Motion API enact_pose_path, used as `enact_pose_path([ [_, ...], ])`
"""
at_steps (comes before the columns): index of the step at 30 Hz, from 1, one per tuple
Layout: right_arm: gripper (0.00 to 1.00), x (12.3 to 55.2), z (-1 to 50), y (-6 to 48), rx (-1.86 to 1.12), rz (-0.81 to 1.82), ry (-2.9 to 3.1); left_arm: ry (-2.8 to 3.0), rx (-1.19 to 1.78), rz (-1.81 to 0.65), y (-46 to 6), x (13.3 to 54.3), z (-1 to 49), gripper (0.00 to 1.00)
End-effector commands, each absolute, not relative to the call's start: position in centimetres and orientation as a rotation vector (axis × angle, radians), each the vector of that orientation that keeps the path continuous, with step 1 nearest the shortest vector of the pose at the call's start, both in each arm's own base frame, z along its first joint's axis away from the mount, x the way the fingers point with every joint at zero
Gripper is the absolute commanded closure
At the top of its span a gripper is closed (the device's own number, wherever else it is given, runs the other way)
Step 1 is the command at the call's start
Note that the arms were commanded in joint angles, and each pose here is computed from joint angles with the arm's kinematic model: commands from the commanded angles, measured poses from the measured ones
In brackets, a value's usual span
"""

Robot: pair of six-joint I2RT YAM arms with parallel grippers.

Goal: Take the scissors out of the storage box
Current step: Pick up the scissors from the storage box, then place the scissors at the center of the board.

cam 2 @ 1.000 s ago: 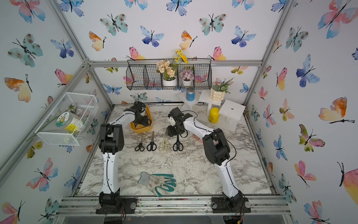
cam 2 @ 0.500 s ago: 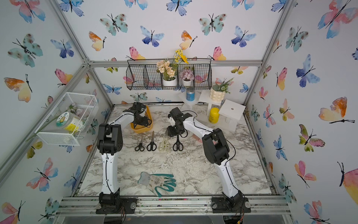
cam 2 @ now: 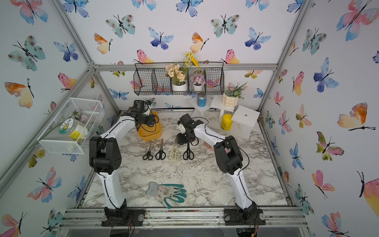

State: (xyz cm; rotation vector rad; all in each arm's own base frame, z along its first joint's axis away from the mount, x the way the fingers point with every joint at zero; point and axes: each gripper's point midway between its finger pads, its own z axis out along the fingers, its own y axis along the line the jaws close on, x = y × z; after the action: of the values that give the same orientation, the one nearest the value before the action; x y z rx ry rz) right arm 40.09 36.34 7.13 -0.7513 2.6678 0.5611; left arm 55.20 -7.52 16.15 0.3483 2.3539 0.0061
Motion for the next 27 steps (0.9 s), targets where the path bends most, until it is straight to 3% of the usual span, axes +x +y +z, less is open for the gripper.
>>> enact_pose_path([
  [1,0.46,39.5,7.7,36.8,-0.772,0.602,2.654,2.354,0.369,0.048,-6.9,53.1,17.2,1.0],
  [18,0.46,38.7,10.8,38.2,-0.762,0.712,2.584,2.387,0.441,0.403,-0.9,40.2,15.6,1.0],
  [27,0.46,38.0,12.1,38.9,-0.784,0.724,2.568,2.473,0.539,0.47,0.8,35.3,10.9,1.0],
])
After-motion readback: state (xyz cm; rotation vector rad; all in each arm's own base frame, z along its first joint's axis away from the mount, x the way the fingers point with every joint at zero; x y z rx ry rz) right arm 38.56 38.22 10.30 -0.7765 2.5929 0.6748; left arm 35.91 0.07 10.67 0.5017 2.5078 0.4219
